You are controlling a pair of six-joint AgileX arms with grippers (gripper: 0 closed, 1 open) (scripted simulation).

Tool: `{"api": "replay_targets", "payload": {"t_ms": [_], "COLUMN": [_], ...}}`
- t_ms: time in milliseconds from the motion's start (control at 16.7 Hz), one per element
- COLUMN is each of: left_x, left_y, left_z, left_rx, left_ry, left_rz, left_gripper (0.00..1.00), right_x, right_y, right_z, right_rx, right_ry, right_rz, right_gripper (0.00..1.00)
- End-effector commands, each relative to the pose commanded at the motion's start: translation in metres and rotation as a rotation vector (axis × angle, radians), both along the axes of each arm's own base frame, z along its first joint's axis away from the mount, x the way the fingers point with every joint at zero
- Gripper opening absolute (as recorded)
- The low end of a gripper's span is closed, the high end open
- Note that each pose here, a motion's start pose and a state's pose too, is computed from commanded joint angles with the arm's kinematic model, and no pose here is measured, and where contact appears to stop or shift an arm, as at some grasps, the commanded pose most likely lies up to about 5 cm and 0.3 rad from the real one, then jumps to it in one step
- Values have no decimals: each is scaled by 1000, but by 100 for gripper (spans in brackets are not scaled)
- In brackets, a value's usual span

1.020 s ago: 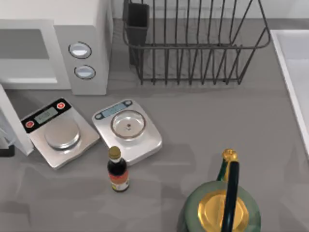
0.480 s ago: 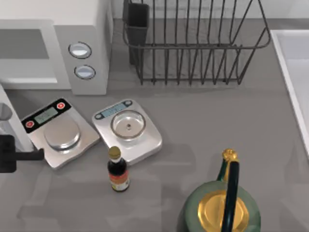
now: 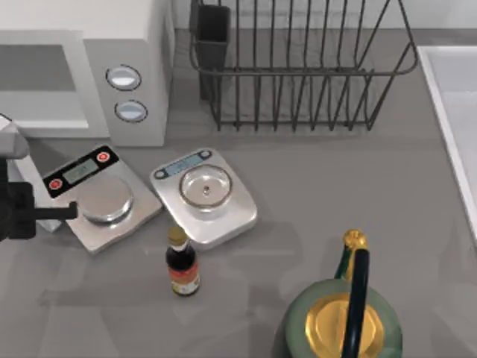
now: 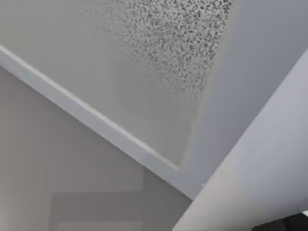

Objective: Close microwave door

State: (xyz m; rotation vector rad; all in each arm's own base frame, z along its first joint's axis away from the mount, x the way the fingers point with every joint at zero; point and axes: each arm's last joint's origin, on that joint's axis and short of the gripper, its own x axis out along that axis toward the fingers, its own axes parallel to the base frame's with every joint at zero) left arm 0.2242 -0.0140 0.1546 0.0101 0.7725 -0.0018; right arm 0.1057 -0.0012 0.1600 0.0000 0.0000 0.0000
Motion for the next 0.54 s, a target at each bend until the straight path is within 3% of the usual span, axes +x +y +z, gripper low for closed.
{"api": "replay_targets", "payload": {"t_ms": [300, 540], "left_x": [50, 67], "left_y": [-1, -1], "left_z": [-11, -14], "left_rx": [1, 0], "left_ry": [14, 0], "left_rz": [1, 1], "left_gripper": [0, 0], "right_x": [0, 0], "right_y": [0, 0], "right_z": [0, 0], "right_rx": [0, 0], "right_ry": [0, 0], "right_rz": [0, 0], "right_gripper": [100, 100]}}
